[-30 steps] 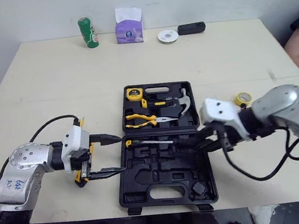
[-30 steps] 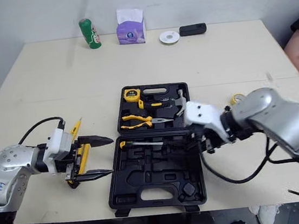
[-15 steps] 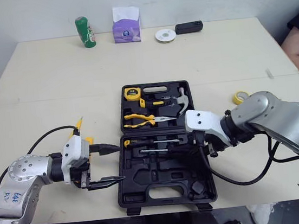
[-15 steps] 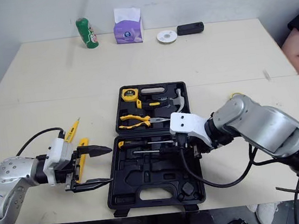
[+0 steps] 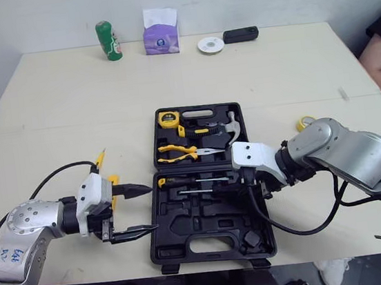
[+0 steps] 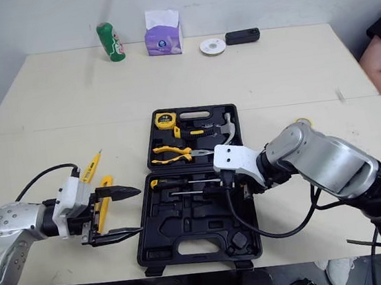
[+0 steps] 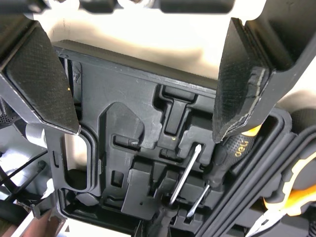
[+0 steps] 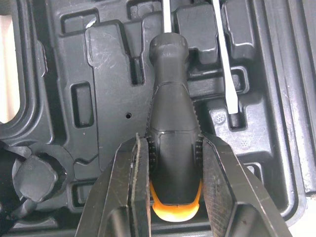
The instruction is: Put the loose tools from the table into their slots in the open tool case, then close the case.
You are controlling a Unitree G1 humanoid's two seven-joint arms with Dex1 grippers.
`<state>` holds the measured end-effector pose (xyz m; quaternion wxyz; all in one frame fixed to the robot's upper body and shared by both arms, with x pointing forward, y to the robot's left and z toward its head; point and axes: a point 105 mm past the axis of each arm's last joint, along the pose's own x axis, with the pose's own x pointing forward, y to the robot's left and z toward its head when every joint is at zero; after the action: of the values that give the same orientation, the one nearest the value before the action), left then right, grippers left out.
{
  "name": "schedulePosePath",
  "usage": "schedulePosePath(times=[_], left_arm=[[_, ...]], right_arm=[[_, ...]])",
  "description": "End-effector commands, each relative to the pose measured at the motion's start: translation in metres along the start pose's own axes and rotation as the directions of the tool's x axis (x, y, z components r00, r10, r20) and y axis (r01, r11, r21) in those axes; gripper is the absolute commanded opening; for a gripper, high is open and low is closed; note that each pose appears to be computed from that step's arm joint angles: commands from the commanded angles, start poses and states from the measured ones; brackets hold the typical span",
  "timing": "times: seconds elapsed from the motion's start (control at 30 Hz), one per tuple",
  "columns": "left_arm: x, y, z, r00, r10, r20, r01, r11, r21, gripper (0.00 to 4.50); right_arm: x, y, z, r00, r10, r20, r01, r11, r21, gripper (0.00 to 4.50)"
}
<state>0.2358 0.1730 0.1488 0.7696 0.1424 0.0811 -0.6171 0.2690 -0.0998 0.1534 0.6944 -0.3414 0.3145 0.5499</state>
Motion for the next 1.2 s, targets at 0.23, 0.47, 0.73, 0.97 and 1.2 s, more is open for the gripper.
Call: schedulePosePath(times=[0.23,0.47,0.73,0.97,1.2], left_arm=[[-0.003,0.0,0.008,1.0,0.015,0.009,-0.015,0.999,0.043,4.5],[-0.002,-0.002,0.007,1.0,0.02,0.007,-0.02,0.999,0.038,4.5],[-0.003,-0.004,0.005,1.0,0.025,0.009,-0.026,0.999,0.039,4.5],[-0.002,-0.004,0.004,0.999,0.028,0.015,-0.029,0.999,0.034,4.5],[-0.002,-0.003,0.006,0.999,0.041,0.028,-0.042,0.999,0.035,4.5]], right_arm=[[0.002,-0.002,0.002,1.0,-0.015,-0.01,0.014,0.999,-0.046,0.98],[0.003,-0.005,0.005,1.0,-0.027,0.005,0.027,0.998,-0.062,0.98],[-0.001,-0.001,0.011,1.0,0.008,0.021,-0.006,0.995,-0.104,4.26],[-0.011,-0.007,0.014,1.0,-0.017,0.025,0.02,0.993,-0.12,4.26],[-0.036,-0.006,0.019,0.997,0.015,0.08,-0.003,0.99,-0.142,4.26]])
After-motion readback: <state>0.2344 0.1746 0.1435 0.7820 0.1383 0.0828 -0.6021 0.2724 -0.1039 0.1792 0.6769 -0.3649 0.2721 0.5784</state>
